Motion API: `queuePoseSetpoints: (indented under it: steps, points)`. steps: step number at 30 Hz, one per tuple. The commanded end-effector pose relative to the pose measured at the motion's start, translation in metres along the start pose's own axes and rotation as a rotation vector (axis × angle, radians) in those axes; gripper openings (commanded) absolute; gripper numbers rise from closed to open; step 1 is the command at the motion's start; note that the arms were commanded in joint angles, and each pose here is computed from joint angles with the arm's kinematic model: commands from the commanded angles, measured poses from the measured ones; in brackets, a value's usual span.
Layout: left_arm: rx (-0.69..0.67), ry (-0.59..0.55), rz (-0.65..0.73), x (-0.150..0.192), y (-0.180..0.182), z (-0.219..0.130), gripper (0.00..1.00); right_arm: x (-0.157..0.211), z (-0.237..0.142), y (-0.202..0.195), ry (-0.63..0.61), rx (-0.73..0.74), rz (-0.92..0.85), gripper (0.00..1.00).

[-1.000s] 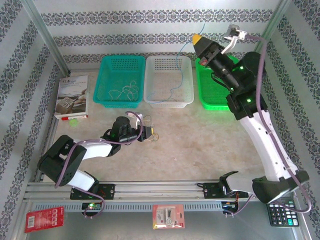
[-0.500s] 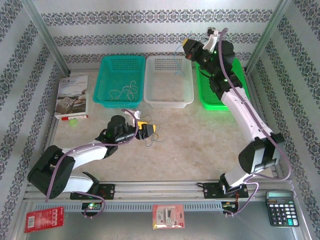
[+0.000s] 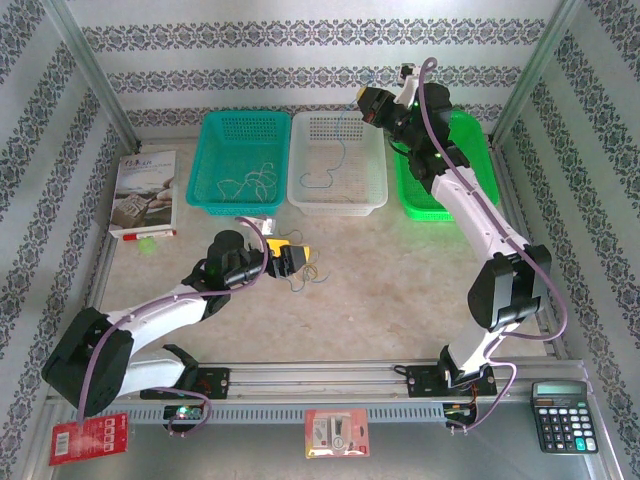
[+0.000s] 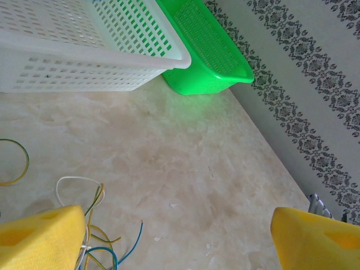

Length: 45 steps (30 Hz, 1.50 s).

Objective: Untangle the cables

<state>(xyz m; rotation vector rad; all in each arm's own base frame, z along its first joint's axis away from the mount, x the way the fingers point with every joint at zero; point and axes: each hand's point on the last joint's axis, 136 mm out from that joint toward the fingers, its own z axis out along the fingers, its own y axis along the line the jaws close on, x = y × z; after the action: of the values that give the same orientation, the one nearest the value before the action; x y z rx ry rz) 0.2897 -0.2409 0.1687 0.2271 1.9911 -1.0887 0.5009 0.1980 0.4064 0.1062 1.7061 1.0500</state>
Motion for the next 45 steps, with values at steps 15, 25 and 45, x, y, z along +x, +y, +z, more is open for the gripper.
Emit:
queuePoseSetpoints:
  steps: [15,25,45]
  points:
    - [-0.089,-0.067,-0.011,-0.017,0.004,-0.011,0.97,0.082,0.032,-0.092,0.197,0.155,-0.006,0.27]
    - [-0.144,-0.089,-0.007,-0.024,0.005,-0.023,1.0,0.075,0.005,-0.065,0.226,0.231,-0.112,0.68]
    - [-0.351,0.006,-0.07,0.004,0.047,-0.03,1.0,0.32,-0.119,-0.051,0.532,0.245,-0.051,0.48]
